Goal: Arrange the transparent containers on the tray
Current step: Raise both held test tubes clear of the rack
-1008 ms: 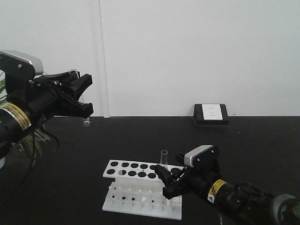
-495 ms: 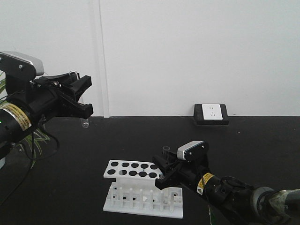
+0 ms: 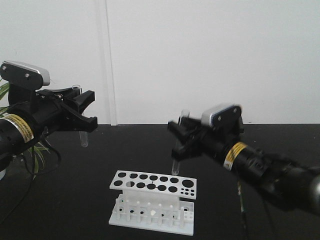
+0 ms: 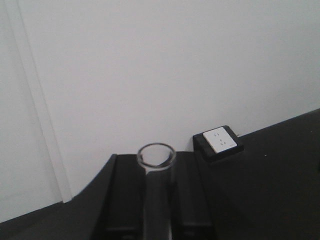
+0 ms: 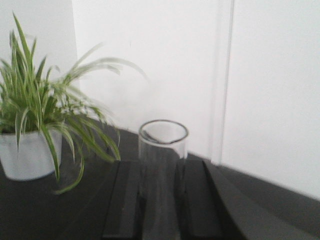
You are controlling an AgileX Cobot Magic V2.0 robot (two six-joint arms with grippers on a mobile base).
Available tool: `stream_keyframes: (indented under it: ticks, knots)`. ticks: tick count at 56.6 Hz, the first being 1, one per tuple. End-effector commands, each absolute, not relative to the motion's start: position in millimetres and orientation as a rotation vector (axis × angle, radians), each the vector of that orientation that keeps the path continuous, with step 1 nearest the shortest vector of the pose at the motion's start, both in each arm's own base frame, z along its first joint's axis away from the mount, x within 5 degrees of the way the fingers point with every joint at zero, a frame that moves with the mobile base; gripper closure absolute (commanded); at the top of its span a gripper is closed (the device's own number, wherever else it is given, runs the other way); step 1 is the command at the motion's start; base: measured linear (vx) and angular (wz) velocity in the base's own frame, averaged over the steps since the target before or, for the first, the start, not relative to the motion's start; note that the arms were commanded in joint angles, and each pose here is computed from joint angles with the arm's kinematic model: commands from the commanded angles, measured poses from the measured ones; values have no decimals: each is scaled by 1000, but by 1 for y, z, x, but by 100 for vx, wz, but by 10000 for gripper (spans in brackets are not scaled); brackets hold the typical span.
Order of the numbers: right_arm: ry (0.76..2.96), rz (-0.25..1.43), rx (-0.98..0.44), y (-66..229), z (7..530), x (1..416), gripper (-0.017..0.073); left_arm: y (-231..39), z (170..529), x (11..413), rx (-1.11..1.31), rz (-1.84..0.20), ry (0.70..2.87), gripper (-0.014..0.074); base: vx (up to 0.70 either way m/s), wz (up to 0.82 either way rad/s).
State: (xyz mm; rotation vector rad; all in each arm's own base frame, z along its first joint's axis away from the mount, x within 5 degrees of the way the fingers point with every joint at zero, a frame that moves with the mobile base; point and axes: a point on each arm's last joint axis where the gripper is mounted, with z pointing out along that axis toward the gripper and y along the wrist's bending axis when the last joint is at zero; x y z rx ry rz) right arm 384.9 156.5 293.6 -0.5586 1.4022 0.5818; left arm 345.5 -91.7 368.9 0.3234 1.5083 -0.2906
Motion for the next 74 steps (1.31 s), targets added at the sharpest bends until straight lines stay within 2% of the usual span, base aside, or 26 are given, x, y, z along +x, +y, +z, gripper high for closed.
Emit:
stream_keyframes:
  ticks: [1,13,27,74]
  knots:
    - [1248,544,-552,147,361,359,572,-92,399,330,333,-299,1418,600,0,0]
    - [1296,477,-545,131,404,320,572,-81,411,314,208,-313,1503,600,0,0]
    - [1335,493,-514,122,411,294,572,-77,425,295,186,-267,1529,600,0,0]
    - [1339,488,-517,122,410,293,572,-80,423,293,183,-265,1553,600,0,0]
